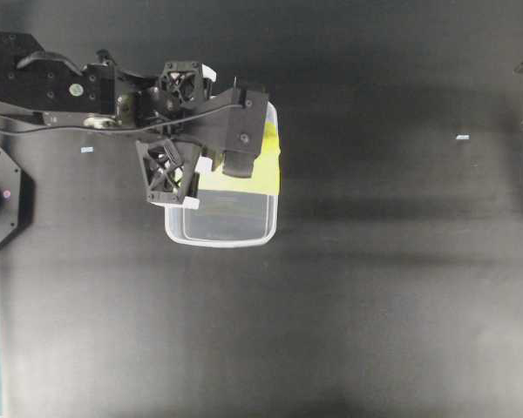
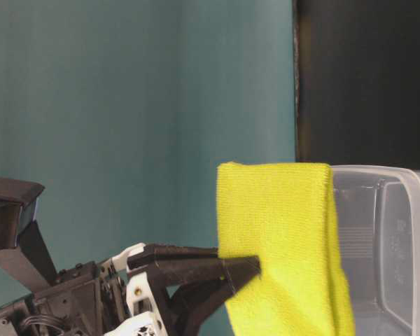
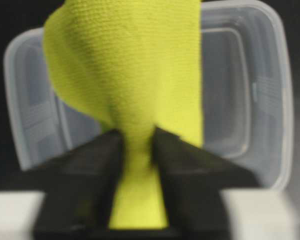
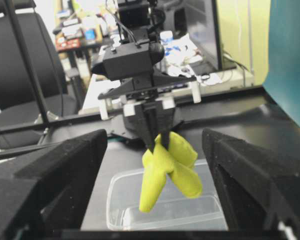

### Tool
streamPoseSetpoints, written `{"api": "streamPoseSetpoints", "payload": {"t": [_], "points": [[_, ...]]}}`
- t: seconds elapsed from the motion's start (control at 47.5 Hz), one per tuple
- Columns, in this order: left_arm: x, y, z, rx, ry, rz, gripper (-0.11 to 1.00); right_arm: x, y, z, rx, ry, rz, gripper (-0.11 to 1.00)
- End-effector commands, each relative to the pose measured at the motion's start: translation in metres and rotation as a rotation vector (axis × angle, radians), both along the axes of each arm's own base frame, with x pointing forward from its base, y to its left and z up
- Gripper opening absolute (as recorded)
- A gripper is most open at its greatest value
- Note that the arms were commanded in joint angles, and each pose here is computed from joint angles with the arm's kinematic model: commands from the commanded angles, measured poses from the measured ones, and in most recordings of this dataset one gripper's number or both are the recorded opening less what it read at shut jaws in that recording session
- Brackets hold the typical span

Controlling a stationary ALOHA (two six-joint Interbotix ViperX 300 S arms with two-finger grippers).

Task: Place the yellow towel into the container with the left arm.

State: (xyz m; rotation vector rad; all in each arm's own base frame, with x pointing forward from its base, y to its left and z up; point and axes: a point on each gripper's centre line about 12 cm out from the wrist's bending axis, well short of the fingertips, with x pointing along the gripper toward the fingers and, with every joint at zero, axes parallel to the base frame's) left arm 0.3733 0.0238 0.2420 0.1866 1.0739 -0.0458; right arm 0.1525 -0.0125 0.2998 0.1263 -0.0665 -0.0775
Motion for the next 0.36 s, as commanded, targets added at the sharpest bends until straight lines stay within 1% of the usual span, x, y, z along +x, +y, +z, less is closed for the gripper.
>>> {"api": "streamPoseSetpoints", "payload": {"t": [0.0,0.042,0.105,0.169,0.19,0.211,0.253,0.274,0.337], "points": [[0.0,0.001,0.003,0.003,-0.012,0.002,0.33,0.002,0.0,-0.001,0.008,0.018,-0.001,0.74],[0.0,0.0,0.002,0.0,-0.011,0.004,0.47,0.002,0.0,-0.002,0.008,0.025,-0.001,0.74],[0.002,0.0,0.005,-0.005,-0.021,0.015,0.66,0.002,0.0,-0.003,0.009,0.033,-0.001,0.74],[0.003,0.001,0.01,-0.022,-0.037,0.047,0.81,0.002,0.0,-0.002,0.007,0.033,0.001,0.74],[0.003,0.0,0.012,-0.027,-0.043,0.055,0.85,0.002,0.0,-0.002,0.007,0.033,0.001,0.74],[0.003,0.0,0.015,-0.033,-0.048,0.065,0.88,0.002,0.0,-0.002,0.007,0.035,-0.001,0.74],[0.0,0.001,0.022,-0.043,-0.068,0.087,0.91,0.001,0.0,-0.002,0.007,0.032,0.001,0.74],[-0.002,0.001,0.029,-0.053,-0.088,0.103,0.91,0.001,0.0,-0.002,0.007,0.032,0.001,0.74],[-0.009,0.0,0.04,-0.063,-0.122,0.115,0.88,0.001,0.0,-0.002,0.007,0.032,0.001,0.74]]}}
